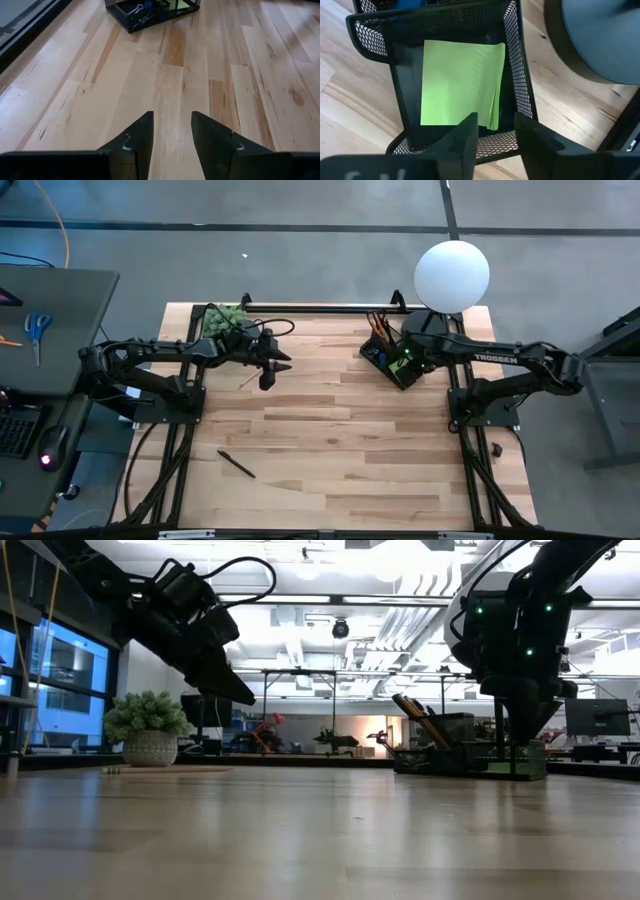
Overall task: Pick and place office supplies into organizer
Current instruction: Put the pink pencil into the black desk organizer
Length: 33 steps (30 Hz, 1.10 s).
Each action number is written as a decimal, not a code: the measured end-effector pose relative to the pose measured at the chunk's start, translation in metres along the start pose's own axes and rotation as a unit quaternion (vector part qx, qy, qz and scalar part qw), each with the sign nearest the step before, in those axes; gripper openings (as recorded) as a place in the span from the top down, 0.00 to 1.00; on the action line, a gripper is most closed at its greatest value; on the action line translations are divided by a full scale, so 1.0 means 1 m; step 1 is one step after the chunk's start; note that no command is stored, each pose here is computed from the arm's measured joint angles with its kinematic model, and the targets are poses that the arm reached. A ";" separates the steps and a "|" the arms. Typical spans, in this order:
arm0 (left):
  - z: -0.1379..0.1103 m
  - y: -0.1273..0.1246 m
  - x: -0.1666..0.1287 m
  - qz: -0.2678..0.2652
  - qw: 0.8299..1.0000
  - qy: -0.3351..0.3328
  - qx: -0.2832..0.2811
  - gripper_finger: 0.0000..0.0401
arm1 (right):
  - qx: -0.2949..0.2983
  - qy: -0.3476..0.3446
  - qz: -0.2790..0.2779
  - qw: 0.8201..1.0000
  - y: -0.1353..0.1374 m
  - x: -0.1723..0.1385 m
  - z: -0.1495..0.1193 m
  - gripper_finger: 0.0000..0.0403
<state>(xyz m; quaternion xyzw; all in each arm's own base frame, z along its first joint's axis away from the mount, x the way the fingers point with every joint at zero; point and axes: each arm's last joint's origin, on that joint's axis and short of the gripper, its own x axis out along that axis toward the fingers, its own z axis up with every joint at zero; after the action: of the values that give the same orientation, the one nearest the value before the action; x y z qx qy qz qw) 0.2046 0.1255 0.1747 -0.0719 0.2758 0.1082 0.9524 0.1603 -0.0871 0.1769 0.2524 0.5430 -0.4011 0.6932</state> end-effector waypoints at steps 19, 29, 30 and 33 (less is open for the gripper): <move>0.002 -0.001 0.000 -0.020 1.000 -0.013 -0.015 0.70 | -0.057 -0.103 0.081 0.990 0.044 -0.069 0.025 0.69; 0.014 -0.015 0.002 -0.077 0.995 -0.063 0.010 0.70 | -0.114 -0.186 0.157 0.963 0.090 -0.080 -0.002 0.69; 0.015 -0.019 0.003 -0.083 0.994 -0.070 0.017 0.70 | -0.121 -0.201 0.171 0.957 0.096 -0.079 -0.005 0.69; 0.016 -0.027 0.006 -0.062 0.995 -0.066 0.027 0.70 | -0.146 -0.252 0.211 0.933 0.108 -0.079 -0.010 0.69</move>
<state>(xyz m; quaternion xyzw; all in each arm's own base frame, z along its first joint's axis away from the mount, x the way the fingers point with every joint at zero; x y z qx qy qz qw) 0.2240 0.1034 0.1872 -0.0556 0.2098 0.0454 0.9751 0.2379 0.0028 0.2404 0.1479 0.3376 -0.2124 0.9050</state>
